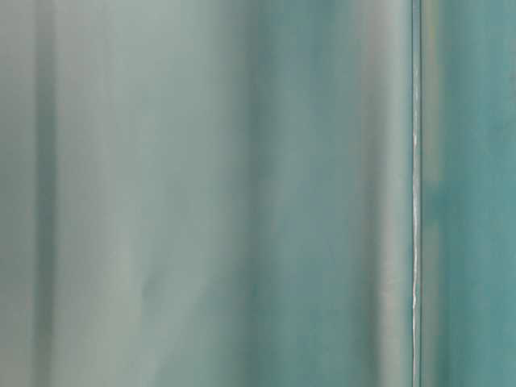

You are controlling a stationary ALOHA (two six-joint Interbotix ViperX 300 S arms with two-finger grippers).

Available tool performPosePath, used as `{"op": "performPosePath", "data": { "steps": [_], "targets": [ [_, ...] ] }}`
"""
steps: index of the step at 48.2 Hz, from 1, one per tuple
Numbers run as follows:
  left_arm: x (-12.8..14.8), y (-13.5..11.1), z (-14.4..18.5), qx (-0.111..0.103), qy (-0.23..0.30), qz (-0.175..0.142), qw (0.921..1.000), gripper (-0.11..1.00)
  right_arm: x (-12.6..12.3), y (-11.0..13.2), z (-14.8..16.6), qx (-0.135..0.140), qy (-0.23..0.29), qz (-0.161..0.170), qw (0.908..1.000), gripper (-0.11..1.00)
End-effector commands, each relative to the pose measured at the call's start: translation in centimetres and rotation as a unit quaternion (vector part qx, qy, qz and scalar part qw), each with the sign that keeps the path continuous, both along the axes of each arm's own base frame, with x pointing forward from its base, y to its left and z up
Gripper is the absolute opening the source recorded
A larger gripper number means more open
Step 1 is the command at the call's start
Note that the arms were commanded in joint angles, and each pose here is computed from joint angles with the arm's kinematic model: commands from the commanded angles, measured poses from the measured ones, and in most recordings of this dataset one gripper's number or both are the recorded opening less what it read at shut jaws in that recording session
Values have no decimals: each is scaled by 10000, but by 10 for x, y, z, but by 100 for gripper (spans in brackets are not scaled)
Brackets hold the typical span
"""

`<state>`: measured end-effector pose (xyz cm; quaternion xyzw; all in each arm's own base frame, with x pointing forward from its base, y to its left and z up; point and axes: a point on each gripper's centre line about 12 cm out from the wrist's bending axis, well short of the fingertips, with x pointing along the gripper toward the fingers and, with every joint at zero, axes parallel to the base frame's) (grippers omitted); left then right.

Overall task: Insert the wire through the hole in the metal fitting marked with a red label. (retake)
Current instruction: 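Move both open grippers inward toward the wire and rail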

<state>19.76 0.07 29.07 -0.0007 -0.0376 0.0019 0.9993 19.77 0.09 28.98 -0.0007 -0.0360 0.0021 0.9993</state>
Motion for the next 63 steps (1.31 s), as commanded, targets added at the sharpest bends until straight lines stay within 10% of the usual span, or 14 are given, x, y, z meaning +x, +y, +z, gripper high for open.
{"op": "performPosePath", "data": {
  "steps": [1, 14, 23, 33, 37, 63],
  "targets": [
    [0, 1, 7, -173, -146, 21, 9997, 24, 2, -2, 6, 91, -100, -51, 9999, 24],
    [-5, 1, -2, -179, -162, 24, 9997, -8, -5, -4, -6, 351, -71, -72, 9993, 1],
    [-5, 1, -10, -171, -62, 27, 9998, 16, -4, -6, -7, 557, -59, -102, 9984, 5],
    [-7, 1, -21, -194, 76, 30, 9998, 73, -1, -9, -9, 565, -4, -202, 9982, 58],
    [-7, 1, -21, -201, 68, 32, 9998, 70, -1, -11, -9, 581, 1, -242, 9980, 77],
    [22, 1, -43, -189, 566, 52, 9982, 70, 28, -13, -41, 881, 703, -302, 9932, 75]
  ]
}}
